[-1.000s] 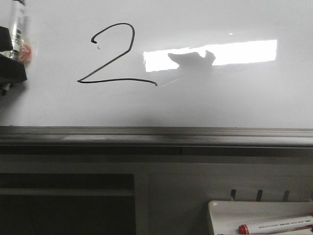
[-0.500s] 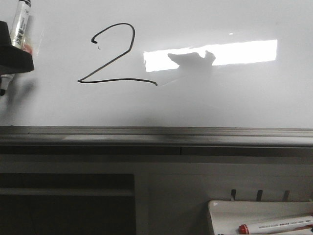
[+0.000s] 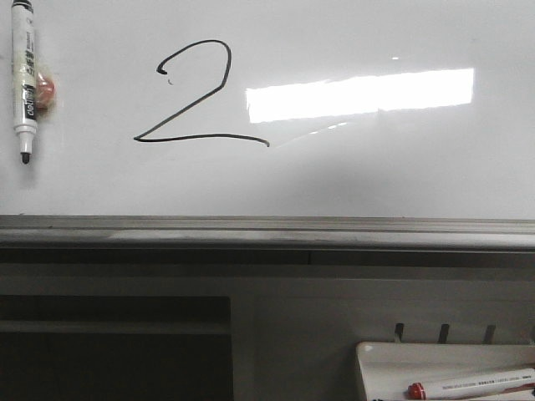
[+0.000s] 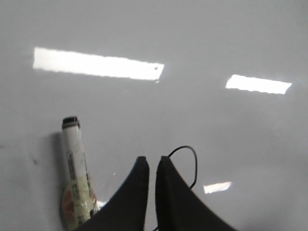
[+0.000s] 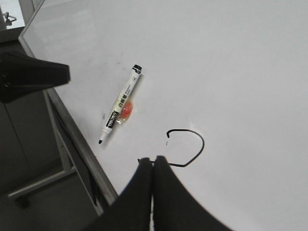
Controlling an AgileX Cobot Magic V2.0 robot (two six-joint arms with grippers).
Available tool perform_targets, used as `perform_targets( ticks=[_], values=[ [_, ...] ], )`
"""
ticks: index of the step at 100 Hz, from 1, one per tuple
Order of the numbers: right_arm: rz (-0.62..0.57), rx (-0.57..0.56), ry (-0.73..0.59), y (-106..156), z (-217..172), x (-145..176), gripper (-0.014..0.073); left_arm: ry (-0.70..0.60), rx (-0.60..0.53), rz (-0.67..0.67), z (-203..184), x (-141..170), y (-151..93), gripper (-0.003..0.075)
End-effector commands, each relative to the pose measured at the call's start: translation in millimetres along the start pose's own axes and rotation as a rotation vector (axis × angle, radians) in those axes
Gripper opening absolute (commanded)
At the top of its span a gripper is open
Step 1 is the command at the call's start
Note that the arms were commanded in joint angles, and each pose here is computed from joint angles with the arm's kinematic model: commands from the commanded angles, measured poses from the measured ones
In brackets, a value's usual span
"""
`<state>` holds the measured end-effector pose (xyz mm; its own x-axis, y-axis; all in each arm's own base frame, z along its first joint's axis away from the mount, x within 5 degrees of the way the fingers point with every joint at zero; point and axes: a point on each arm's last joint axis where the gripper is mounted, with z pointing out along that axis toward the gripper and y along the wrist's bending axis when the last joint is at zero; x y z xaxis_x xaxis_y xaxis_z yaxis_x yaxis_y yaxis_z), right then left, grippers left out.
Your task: Write number 2 on whiteboard
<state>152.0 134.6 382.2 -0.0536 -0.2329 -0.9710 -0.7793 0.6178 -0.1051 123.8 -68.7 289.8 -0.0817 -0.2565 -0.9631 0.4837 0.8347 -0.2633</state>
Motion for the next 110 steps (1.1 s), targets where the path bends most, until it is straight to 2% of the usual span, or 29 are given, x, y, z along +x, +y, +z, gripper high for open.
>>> perform_targets(
  ticks=[1, 10, 30, 44, 58, 84, 110],
  values=[
    [-0.008, 0.092, -0.107, -2, -24, -4, -0.0059, -0.143, 0.053, 0.051, -17, -22, -8, -0.0020],
    [-0.009, 0.105, -0.124, 5, -43, 12, -0.0059, -0.141, 0.053, 0.095, -34, -22, -8, -0.0020],
    [-0.015, 0.112, -0.150, 22, -77, 54, -0.0059, -0.041, -0.007, 0.125, -64, -13, -3, -0.0020],
    [-0.014, 0.154, -0.205, 31, -98, 89, -0.0059, -0.146, 0.002, 0.210, -88, -16, -3, -0.0020],
    [0.072, 0.135, -0.265, 40, -111, 114, -0.0062, -0.245, 0.016, 0.220, -106, -21, -5, -0.0020],
    [0.078, 0.134, -0.249, 44, -111, 139, -0.0062, -0.265, 0.020, 0.220, -109, -21, -5, -0.0020],
    [0.079, 0.134, -0.241, 44, -110, 141, -0.0062, -0.265, 0.020, 0.220, -109, -21, -5, -0.0020]
  ],
)
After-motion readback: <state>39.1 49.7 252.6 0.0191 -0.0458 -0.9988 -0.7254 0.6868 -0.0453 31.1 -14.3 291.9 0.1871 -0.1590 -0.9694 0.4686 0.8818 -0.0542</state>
